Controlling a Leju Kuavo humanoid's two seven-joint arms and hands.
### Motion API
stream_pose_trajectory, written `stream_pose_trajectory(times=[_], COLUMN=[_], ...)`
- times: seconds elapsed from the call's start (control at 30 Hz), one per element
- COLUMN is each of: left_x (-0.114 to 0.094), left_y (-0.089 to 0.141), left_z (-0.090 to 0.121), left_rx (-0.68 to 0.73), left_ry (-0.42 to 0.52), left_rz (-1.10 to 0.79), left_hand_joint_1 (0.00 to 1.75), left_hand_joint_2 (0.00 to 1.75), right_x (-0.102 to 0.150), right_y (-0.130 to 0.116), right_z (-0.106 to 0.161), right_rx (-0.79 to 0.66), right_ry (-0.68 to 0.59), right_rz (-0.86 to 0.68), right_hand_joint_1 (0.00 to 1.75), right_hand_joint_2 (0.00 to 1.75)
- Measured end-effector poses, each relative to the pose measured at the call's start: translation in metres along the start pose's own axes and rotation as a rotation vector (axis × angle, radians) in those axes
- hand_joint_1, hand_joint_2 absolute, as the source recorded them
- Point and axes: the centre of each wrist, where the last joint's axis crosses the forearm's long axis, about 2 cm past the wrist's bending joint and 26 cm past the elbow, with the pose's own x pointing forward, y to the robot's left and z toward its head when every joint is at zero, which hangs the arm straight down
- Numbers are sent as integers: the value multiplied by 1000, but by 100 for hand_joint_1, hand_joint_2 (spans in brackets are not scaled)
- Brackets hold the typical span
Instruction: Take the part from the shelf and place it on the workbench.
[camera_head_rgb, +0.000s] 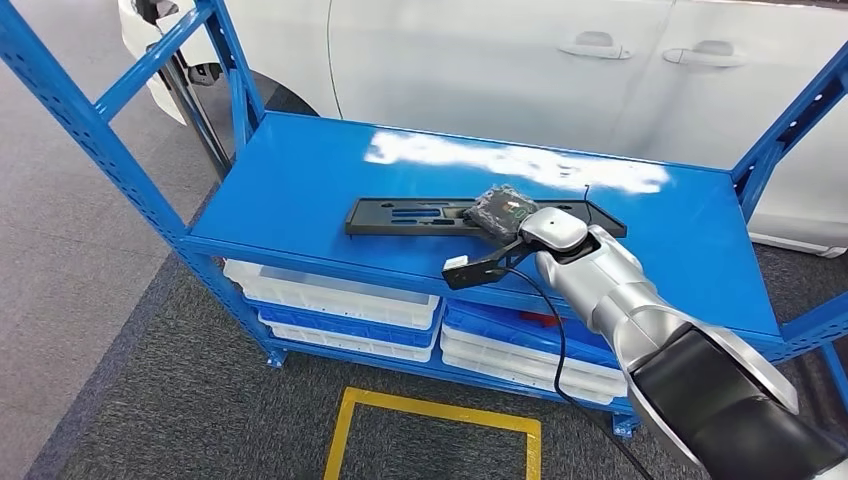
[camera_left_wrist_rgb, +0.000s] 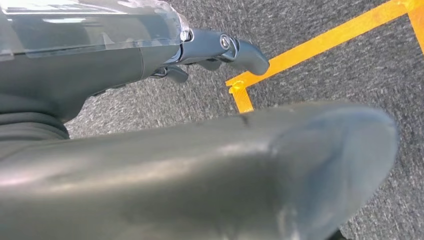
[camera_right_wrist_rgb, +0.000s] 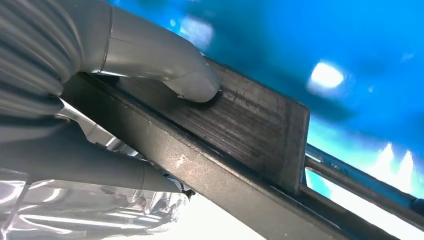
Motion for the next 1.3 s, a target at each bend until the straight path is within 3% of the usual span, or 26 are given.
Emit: stream_pose_trajectory(times=[0.23, 0.37, 0.63, 0.83, 1.0, 1.3], left_x=[0, 0, 4, 5, 4, 1], left_y=[0, 0, -1, -3, -3, -5], left_z=[0, 0, -1, 0, 0, 0], left_rx=[8, 8, 7, 19, 27, 28], left_ry=[-10, -12, -17, -21, -23, -19], left_rz=[7, 7, 6, 19, 23, 31], left_hand_joint_1=[0, 0, 0, 0, 0, 0], left_hand_joint_2=[0, 175, 175, 175, 175, 175], right_x=[-15, -24, -15, 8, 18, 56], right_y=[-52, -87, -120, -117, -114, -61], right_z=[9, 25, 55, 65, 73, 89], right_rx=[-190, -325, -554, -599, -609, -501], right_ry=[-181, -360, -866, -1136, -1230, -1313], right_rz=[-176, -392, -906, -1149, -1190, -1265], right_hand_joint_1=[175, 175, 175, 175, 175, 175], right_hand_joint_2=[175, 175, 175, 175, 175, 175])
